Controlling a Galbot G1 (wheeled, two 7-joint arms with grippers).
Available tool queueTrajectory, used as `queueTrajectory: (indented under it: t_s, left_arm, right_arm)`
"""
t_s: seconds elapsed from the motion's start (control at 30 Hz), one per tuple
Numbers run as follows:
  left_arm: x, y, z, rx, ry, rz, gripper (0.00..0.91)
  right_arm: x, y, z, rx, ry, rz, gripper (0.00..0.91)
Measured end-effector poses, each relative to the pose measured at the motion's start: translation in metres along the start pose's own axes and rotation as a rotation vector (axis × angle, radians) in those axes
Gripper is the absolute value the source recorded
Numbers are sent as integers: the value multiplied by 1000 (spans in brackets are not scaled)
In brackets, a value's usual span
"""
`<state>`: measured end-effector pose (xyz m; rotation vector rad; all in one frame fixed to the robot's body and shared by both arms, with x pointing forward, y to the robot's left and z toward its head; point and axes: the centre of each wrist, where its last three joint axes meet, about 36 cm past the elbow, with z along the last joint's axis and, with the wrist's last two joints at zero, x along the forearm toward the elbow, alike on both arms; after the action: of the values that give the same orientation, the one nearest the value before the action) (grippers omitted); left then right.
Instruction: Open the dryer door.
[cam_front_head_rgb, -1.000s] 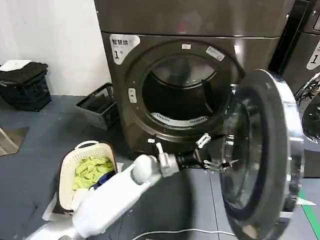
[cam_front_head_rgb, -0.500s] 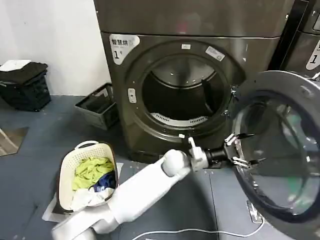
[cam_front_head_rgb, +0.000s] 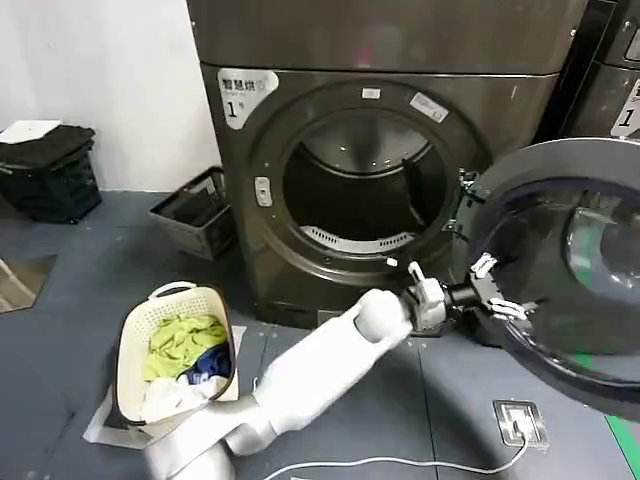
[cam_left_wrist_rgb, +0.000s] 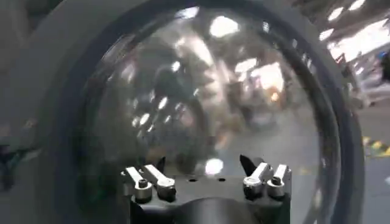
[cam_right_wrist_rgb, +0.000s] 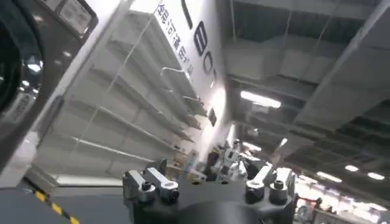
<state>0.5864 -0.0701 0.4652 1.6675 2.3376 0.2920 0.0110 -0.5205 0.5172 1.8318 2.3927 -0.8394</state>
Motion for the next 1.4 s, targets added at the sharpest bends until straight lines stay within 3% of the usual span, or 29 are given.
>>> queueTrajectory:
  t_s: [0.2,0.4,0.77,1.4]
  left_arm:
    - [5,12,6,15,39,-44,907]
    - [4,-1,3,47,31,-26,907]
    - [4,-40,-36,93,-49,47,907]
    - [239,-20,-38,-186,90,55,907]
  right_arm:
    - [0,3,-1,-1,-1,-2,907]
    - [0,4,6,3,19,-9,907]
    - [1,18,16,7,54,-32,907]
    - [4,45,30,-4,79,-105,907]
